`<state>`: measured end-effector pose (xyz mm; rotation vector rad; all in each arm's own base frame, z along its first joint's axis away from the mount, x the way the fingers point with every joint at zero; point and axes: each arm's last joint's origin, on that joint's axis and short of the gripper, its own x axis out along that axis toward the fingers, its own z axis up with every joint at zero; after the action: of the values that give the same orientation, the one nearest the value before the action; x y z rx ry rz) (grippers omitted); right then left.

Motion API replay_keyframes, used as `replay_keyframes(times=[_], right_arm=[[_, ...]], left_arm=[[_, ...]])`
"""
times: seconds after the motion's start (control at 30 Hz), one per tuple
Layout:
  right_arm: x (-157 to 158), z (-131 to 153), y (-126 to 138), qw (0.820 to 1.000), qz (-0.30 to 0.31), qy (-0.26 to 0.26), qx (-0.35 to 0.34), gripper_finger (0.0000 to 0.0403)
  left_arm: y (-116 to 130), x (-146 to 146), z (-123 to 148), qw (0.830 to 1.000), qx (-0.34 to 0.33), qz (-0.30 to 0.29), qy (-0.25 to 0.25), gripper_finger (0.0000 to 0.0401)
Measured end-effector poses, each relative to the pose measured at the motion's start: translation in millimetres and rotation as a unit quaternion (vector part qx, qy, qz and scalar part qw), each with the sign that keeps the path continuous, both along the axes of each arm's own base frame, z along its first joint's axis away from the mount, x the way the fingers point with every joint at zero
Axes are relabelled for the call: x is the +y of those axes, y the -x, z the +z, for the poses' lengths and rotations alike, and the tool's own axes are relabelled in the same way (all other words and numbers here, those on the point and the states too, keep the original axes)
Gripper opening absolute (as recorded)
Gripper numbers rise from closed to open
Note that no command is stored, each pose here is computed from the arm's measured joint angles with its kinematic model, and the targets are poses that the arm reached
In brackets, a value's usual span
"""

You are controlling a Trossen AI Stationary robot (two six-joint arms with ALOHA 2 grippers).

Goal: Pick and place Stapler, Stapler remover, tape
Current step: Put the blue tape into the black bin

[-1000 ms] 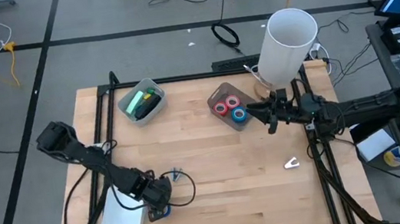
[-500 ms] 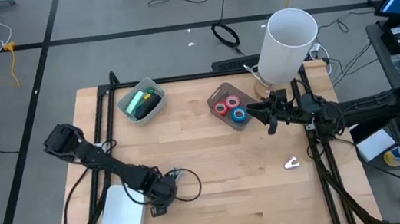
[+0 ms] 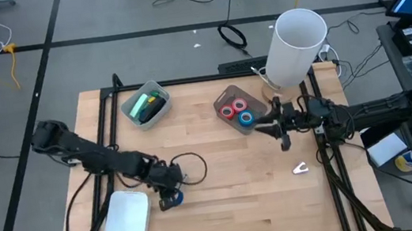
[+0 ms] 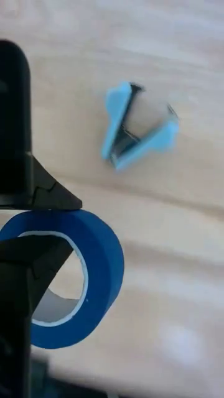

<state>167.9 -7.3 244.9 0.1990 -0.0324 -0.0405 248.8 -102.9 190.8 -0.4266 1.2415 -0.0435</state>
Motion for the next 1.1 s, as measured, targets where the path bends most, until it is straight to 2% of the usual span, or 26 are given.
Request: replay_keyframes(times=[0.13,0.3,0.53,0.83,1.1], right_arm=[[2,-1,-2,0.999,0.032,0.015,0.0,0.0111],[9,-7,-8,0.998,0.05,0.028,0.02,0.0111],[21,-13,-23,0.996,0.078,0.038,0.01,0.0112],[33,6,-56,0.989,0.097,0.109,0.004,0.0112],[35,26,-87,0.979,0.071,0.191,0.017,0.0112]], left_arm=[[0,11,31,0.995,-0.084,0.026,0.045,0.0037],[-7,33,60,0.974,-0.195,0.099,0.062,0.0037],[-27,57,74,0.941,-0.294,0.15,0.071,0.0037],[-42,80,79,0.913,-0.337,0.189,0.134,0.0037],[-44,90,81,0.889,-0.312,0.257,0.216,0.0037]])
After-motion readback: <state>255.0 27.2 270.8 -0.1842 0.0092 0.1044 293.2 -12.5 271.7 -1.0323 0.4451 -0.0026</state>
